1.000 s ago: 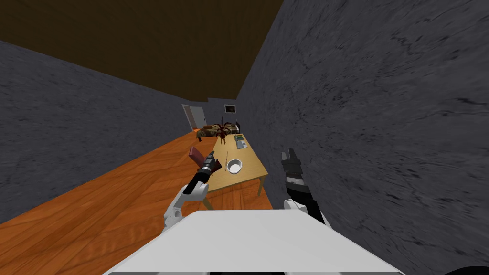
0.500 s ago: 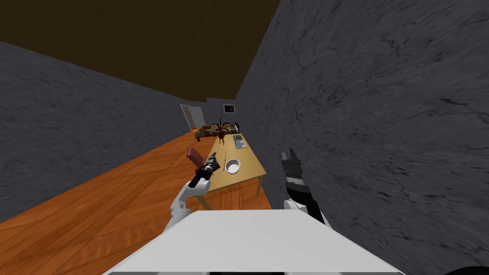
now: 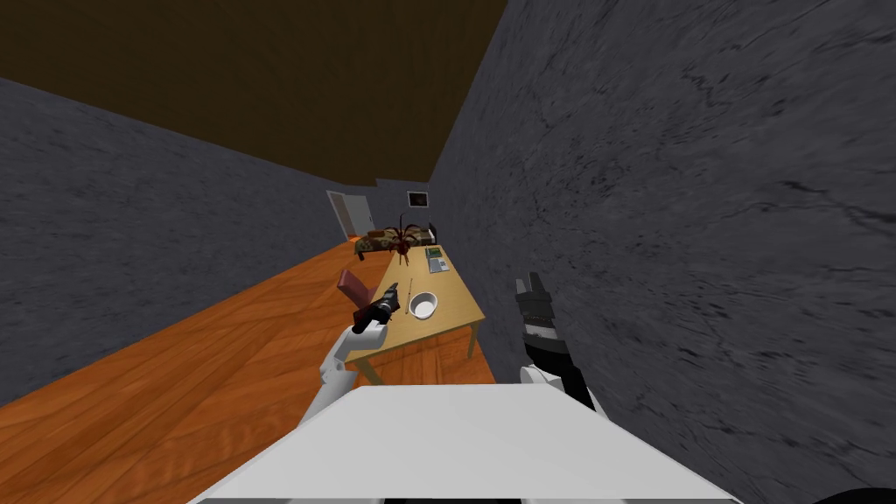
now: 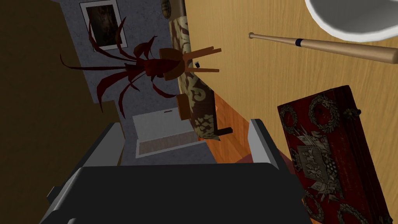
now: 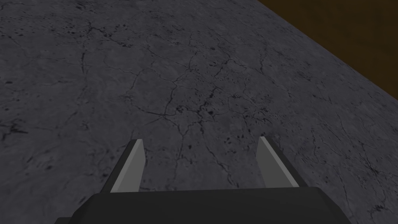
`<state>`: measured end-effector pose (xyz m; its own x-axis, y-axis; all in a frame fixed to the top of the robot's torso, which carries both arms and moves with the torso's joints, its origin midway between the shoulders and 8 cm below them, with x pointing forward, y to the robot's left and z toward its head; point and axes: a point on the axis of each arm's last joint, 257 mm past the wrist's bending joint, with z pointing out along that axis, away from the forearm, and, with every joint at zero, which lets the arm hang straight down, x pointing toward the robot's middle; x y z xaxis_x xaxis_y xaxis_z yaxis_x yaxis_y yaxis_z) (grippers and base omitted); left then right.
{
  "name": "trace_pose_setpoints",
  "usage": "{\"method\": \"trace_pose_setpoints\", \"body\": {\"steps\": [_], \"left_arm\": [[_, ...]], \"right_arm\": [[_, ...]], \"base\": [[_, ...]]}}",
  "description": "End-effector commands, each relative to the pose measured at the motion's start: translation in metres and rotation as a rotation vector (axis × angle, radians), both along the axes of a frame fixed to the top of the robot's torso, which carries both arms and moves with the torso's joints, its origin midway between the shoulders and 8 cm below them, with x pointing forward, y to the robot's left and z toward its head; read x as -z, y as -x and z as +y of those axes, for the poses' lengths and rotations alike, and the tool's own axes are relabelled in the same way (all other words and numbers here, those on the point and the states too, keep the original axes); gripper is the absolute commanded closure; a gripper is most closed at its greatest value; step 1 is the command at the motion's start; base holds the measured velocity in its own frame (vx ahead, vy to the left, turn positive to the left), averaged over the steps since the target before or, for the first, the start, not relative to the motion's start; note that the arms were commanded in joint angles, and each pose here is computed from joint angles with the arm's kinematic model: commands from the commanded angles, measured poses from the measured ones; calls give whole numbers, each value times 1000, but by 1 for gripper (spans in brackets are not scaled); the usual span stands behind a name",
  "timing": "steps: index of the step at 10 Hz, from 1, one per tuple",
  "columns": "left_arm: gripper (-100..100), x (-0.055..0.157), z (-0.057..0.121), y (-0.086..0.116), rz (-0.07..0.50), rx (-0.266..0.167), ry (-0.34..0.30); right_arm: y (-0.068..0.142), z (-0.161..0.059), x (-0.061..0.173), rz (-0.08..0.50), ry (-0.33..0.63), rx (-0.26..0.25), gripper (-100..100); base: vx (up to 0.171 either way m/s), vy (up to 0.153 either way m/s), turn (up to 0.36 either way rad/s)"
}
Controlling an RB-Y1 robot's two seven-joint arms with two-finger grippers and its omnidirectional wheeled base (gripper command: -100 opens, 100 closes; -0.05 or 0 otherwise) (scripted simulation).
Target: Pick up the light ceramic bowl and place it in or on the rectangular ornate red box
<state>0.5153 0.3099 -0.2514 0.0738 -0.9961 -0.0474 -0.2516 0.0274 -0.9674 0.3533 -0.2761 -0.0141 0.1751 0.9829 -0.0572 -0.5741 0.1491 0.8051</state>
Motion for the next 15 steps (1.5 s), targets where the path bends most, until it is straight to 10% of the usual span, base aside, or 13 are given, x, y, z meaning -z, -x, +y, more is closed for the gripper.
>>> {"method": "trace_pose_setpoints", "body": {"steps": [1, 15], "left_arm": [[-100, 17, 2, -5, 61, -5, -1], [-100, 111, -4, 3, 451, -20, 23]], "right_arm": [[0, 0, 0, 0, 0, 0, 0], [0, 0, 0, 0, 0, 0, 0]], "base": [[7, -32, -37], [8, -24, -24]]}}
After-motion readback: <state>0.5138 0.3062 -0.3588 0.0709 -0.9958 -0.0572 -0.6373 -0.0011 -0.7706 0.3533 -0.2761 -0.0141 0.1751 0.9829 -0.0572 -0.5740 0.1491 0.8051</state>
